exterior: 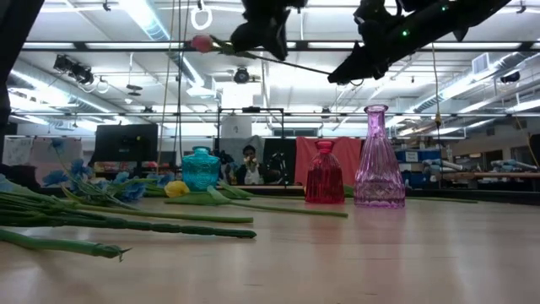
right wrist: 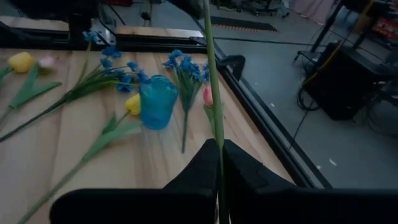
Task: Sort flowers into vase by color
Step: Put the middle pink flower into the blue vase
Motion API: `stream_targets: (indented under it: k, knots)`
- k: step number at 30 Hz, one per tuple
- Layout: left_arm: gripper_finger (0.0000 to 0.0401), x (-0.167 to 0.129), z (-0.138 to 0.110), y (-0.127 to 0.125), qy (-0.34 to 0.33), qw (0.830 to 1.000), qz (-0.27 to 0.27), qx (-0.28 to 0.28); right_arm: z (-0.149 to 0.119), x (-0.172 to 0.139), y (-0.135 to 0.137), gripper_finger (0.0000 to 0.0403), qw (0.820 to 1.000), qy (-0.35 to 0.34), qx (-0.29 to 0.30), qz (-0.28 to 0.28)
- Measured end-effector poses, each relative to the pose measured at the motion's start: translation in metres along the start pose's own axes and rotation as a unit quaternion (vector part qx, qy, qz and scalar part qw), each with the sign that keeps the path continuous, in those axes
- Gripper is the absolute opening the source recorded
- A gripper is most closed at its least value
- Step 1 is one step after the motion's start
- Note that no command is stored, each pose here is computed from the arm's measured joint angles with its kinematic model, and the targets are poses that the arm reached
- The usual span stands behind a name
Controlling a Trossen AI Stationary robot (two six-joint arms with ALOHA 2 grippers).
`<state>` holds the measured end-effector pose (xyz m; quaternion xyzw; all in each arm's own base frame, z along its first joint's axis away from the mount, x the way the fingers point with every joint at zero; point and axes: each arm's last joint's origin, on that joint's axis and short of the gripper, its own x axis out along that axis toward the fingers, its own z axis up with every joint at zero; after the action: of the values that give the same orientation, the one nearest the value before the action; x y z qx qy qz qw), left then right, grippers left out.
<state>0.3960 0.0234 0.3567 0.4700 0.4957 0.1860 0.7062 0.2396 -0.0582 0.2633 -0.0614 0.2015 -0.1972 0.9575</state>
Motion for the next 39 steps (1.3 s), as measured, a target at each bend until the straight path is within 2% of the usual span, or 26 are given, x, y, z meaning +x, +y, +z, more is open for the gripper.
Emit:
stream_targets:
  k: [2, 4, 8, 11, 13, 16, 19, 22, 28, 33, 38, 39]
  knots:
    - [0.0105, -0.003, 0.005, 0.004, -0.026, 0.998, 0.013, -0.05, -0.002, 0.0, -0.001, 0.0016, 1.0, 0.01, -0.002, -0.017]
    - [0.0123, -0.007, 0.01, 0.007, -0.078, 0.991, -0.011, -0.112, -0.002, 0.0, -0.002, 0.0011, 0.999, 0.016, 0.0, -0.044]
    - [0.0131, -0.009, 0.023, 0.003, -0.212, 0.942, -0.135, -0.222, -0.001, -0.001, -0.005, 0.0016, 0.996, 0.012, 0.009, -0.085]
    - [0.0127, -0.004, 0.035, -0.022, -0.259, 0.915, -0.188, -0.247, 0.0, -0.001, -0.005, 0.0024, 0.996, 0.005, 0.011, -0.087]
    - [0.0123, 0.003, 0.04, -0.046, -0.271, 0.909, -0.203, -0.243, 0.001, -0.001, -0.004, 0.0024, 0.997, 0.0, 0.012, -0.075]
    - [0.0117, 0.015, 0.045, -0.078, -0.303, 0.891, -0.218, -0.259, 0.002, -0.003, -0.002, 0.0018, 0.998, -0.002, 0.019, -0.058]
    - [0.011, 0.027, 0.038, -0.105, -0.312, 0.88, -0.229, -0.277, 0.004, -0.01, -0.001, 0.0016, 0.998, -0.007, 0.025, -0.052]
    - [0.0103, 0.029, 0.023, -0.111, -0.332, 0.865, -0.214, -0.31, 0.008, -0.023, -0.002, 0.0021, 0.998, -0.02, 0.036, -0.048]
    - [0.0094, 0.013, -0.019, -0.099, -0.419, 0.81, -0.142, -0.384, 0.017, -0.045, 0.0, 0.0021, 0.996, -0.079, 0.051, 0.013]
    - [0.0093, 0.009, -0.047, -0.096, -0.502, 0.725, -0.07, -0.466, 0.015, -0.045, 0.01, 0.002, 0.986, -0.143, 0.059, 0.066]
    - [0.0094, 0.018, -0.056, -0.098, -0.537, 0.666, -0.04, -0.517, 0.017, -0.045, 0.017, 0.0026, 0.968, -0.22, 0.072, 0.098]
    - [0.0096, 0.018, -0.056, -0.097, -0.543, 0.658, -0.035, -0.52, 0.016, -0.045, 0.019, 0.0026, 0.967, -0.223, 0.071, 0.106]
